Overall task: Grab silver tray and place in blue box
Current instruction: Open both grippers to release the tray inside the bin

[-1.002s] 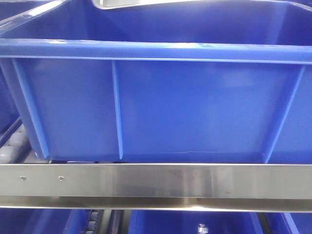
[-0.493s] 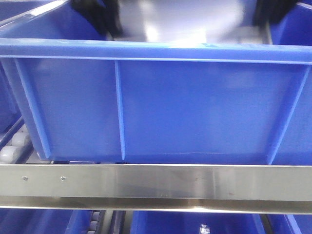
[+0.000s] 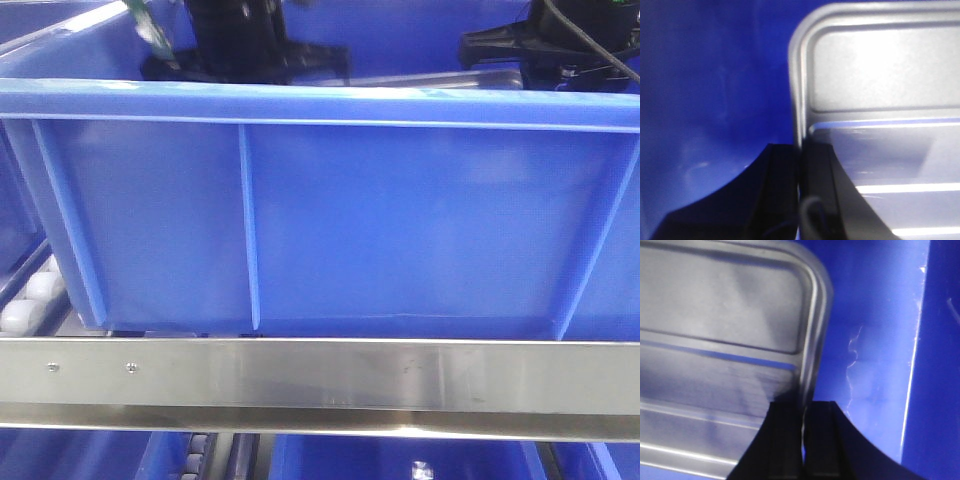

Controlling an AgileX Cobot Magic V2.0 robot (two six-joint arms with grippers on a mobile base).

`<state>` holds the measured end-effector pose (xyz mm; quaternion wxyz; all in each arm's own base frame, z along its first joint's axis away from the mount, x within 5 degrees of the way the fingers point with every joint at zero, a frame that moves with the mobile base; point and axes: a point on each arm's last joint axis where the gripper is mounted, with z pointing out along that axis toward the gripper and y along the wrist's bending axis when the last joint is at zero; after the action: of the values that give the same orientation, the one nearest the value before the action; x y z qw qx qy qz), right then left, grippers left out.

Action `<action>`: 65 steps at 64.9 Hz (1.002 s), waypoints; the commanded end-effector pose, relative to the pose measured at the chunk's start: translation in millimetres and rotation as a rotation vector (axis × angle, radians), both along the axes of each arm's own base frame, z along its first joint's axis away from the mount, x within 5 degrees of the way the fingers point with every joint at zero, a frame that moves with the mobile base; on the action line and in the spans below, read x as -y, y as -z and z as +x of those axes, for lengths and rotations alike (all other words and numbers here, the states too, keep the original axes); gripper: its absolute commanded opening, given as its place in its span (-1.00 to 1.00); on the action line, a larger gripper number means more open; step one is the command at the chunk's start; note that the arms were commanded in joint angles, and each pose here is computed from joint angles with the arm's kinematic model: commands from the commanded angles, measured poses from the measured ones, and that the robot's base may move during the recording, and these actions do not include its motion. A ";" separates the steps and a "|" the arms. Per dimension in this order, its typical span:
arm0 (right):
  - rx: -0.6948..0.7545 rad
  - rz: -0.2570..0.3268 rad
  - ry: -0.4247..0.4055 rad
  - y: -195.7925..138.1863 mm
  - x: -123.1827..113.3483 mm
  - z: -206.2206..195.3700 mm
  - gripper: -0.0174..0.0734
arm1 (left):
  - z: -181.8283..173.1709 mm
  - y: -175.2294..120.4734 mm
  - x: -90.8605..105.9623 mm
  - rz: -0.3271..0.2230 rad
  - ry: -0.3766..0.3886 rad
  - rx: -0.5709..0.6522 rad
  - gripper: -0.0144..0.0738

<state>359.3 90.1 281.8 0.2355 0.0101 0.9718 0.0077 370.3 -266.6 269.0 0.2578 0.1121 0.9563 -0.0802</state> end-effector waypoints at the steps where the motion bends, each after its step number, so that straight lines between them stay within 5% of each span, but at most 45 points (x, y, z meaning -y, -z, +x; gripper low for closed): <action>1: 0.158 0.000 -0.030 -32.9 2.8 1.7 -0.48 | -3.7 -35.1 -2.4 -0.034 0.031 0.103 -0.65; 8: 0.163 0.002 -0.031 -33.2 2.6 2.1 -0.41 | -3.3 -35.6 -1.9 -0.039 0.032 0.110 -0.28; 16: 0.165 0.002 -0.031 -33.9 2.5 2.3 0.12 | -3.2 -35.7 -1.8 -0.040 0.033 0.112 0.11; 22: 0.163 0.001 -0.030 -34.1 2.6 2.1 0.56 | -3.0 -36.4 -1.7 -0.042 0.032 0.114 0.25; 28: 0.165 0.002 -0.029 -36.8 3.0 1.0 0.75 | -3.2 -40.7 -2.0 -0.042 0.029 0.112 0.26; 45: 0.268 0.027 -0.022 -82.0 8.6 -17.9 0.39 | -20.9 -96.3 -8.6 -0.034 0.085 0.178 0.23; 65: 0.382 -0.006 -0.022 -118.6 25.7 -64.0 -0.34 | -71.1 -148.4 -38.3 0.021 0.194 0.246 -0.35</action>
<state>311.9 73.7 373.5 0.3578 0.0077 0.9335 0.0217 322.8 -243.8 375.7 0.3082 0.2046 0.9267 -0.0660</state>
